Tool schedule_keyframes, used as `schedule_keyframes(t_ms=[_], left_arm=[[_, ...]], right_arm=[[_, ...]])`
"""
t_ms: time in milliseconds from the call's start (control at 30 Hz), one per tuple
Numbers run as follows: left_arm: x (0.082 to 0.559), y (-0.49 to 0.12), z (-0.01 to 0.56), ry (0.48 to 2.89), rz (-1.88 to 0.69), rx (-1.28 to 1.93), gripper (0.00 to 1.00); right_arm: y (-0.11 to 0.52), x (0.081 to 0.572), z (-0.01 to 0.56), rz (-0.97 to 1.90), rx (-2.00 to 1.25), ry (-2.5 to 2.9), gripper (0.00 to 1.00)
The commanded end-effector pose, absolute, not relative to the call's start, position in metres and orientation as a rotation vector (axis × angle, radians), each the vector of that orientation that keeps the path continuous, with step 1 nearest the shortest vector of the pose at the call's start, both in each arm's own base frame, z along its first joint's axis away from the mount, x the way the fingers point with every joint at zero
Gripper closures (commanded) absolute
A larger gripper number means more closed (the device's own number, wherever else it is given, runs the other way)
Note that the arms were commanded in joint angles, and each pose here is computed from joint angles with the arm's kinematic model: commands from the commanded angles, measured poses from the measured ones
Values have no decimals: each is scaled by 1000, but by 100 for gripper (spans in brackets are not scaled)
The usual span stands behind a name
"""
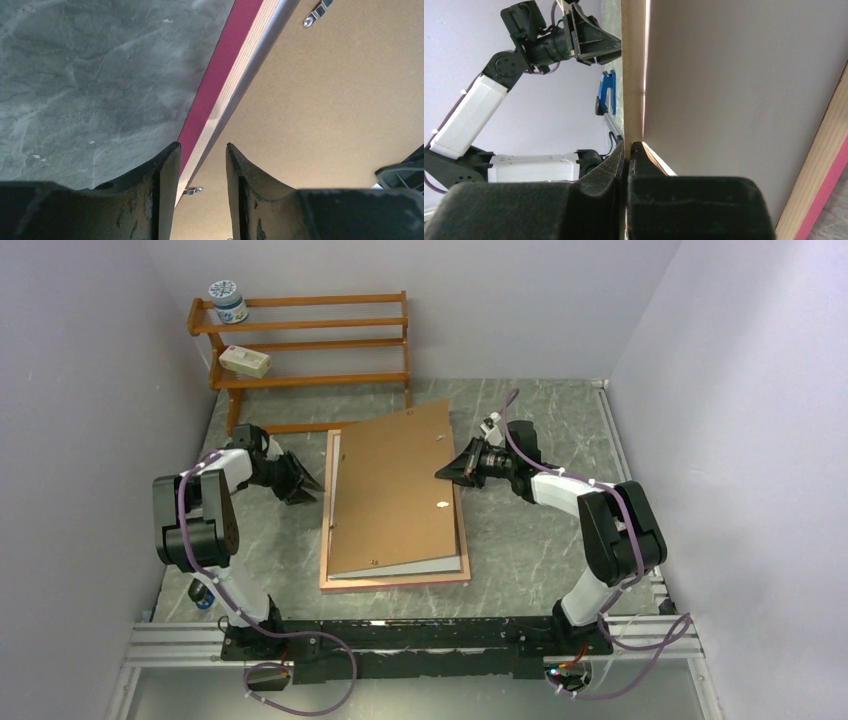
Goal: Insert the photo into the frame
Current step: Place the photo frame item in the photo frame.
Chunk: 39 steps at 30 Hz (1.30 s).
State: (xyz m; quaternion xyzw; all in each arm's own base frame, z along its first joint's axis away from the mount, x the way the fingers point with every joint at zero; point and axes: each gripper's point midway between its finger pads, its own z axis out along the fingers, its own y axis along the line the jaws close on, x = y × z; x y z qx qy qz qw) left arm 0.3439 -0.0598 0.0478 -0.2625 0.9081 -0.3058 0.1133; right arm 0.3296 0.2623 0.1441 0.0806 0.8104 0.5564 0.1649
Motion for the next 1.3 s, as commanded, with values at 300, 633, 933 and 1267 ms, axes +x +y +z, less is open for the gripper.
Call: schedule_keyframes(t_ms=[300, 633, 933, 1267], left_arm=[[352, -62, 47, 2663, -951, -693, 59], [353, -68, 46, 2651, -1014, -711, 58], [351, -62, 53, 2635, -931, -698, 57], [327, -62, 82, 2614, -865, -621, 34]], right_arm=[[276, 338, 154, 1665, 54, 2265, 100], [269, 340, 131, 1559, 98, 2360, 93], [265, 332, 141, 1582, 124, 2277, 100], [260, 333, 197, 1626, 28, 2036, 100]])
